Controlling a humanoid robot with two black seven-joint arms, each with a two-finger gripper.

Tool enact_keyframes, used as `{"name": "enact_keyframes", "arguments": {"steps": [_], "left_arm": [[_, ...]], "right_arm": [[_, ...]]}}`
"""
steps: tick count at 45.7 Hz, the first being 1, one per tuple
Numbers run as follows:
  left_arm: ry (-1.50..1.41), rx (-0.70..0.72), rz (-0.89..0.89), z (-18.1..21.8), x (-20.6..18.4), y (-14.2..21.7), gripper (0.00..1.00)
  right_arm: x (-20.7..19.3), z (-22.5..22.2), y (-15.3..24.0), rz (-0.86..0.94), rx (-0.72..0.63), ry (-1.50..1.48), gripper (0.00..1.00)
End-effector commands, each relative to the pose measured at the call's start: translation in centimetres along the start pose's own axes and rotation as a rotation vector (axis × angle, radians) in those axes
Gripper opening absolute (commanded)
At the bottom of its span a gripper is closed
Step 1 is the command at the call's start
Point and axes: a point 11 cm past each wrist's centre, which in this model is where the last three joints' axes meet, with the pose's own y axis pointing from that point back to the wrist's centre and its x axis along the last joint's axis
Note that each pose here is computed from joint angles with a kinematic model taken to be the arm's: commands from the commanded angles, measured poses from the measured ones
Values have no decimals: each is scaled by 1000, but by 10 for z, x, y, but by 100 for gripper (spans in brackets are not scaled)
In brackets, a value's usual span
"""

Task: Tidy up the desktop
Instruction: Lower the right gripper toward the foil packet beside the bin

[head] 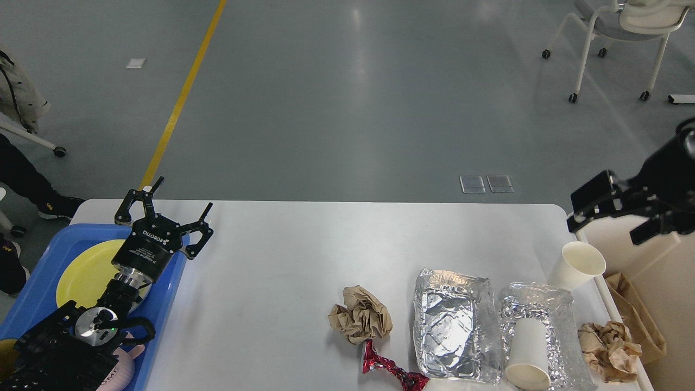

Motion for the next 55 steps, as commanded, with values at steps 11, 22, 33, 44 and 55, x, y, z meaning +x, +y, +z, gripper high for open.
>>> {"name": "enact_keyframes", "arguments": {"steps": [11,22,33,44,55], "left_arm": [[0,0,0,0,0,0,99],[0,0,0,0,0,0,99],[0,0,0,0,0,0,99],[0,-1,0,0,0,0,99],[0,-1,0,0,0,0,99]], "right_arm": [[-55,40,-130,-13,-108,25,100],[-52,34,-162,33,-82,25,100],[-52,42,-185,59,-111,48,100],[-52,45,-201,68,-121,63,91],[-55,47,-211,92,-114,62,43]]}}
